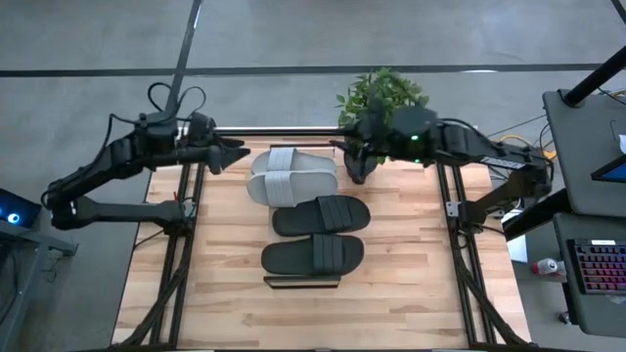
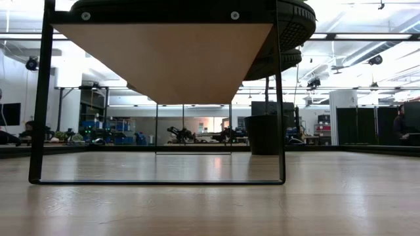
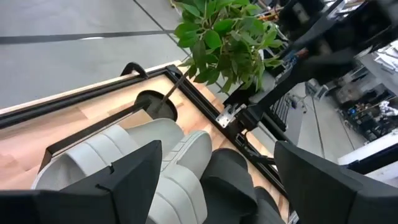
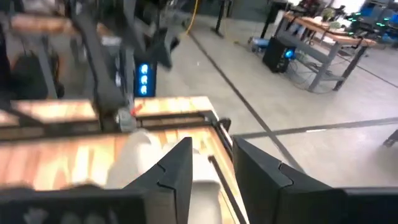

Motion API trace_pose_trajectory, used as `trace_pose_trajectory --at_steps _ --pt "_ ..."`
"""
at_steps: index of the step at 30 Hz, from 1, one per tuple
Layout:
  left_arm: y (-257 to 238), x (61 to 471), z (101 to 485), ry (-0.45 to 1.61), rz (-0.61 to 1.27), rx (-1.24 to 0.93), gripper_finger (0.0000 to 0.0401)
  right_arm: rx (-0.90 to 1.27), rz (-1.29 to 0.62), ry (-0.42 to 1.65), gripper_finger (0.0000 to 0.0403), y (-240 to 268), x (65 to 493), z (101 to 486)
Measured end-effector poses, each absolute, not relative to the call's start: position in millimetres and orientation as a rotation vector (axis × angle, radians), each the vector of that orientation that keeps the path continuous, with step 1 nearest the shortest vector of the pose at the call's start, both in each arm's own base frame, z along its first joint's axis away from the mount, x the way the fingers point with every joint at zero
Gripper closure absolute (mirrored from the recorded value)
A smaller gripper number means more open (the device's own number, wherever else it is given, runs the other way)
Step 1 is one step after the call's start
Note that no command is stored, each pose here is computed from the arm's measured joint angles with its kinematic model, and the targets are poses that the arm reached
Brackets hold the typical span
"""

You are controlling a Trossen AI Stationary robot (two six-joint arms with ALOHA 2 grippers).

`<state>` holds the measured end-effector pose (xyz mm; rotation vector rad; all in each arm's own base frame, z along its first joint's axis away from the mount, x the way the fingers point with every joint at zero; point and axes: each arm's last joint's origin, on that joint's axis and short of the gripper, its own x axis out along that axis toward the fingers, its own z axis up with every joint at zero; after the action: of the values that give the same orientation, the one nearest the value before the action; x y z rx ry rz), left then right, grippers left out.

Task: Pick and place slides into the shelf
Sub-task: Adjust the black slipper

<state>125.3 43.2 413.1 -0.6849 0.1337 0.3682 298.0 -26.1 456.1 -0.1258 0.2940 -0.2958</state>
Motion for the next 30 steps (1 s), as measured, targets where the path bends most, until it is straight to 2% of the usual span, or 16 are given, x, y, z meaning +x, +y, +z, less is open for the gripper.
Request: trace_pose_trajectory --at_steps 5,11,14,22,30 --pt "41 119 413 0.127 0.368 -0.684 0.0106 -0.188 -0.202 0.440 0.0306 -25 312 433" --pt "43 121 412 0.133 0.400 -0.681 0.0106 -0.100 -0.141 0.574 0.0318 -16 308 420" --pt "44 124 410 0.139 0.425 -0.676 0.0106 0.001 -0.116 0.582 0.0323 -8 303 421" --pt "50 133 406 0.167 0.500 -0.588 0.0106 0.359 -0.197 0.579 0.0330 5 284 429" --pt "52 137 404 0.184 0.522 -0.559 0.0106 0.468 -0.239 0.518 0.0328 34 269 438"
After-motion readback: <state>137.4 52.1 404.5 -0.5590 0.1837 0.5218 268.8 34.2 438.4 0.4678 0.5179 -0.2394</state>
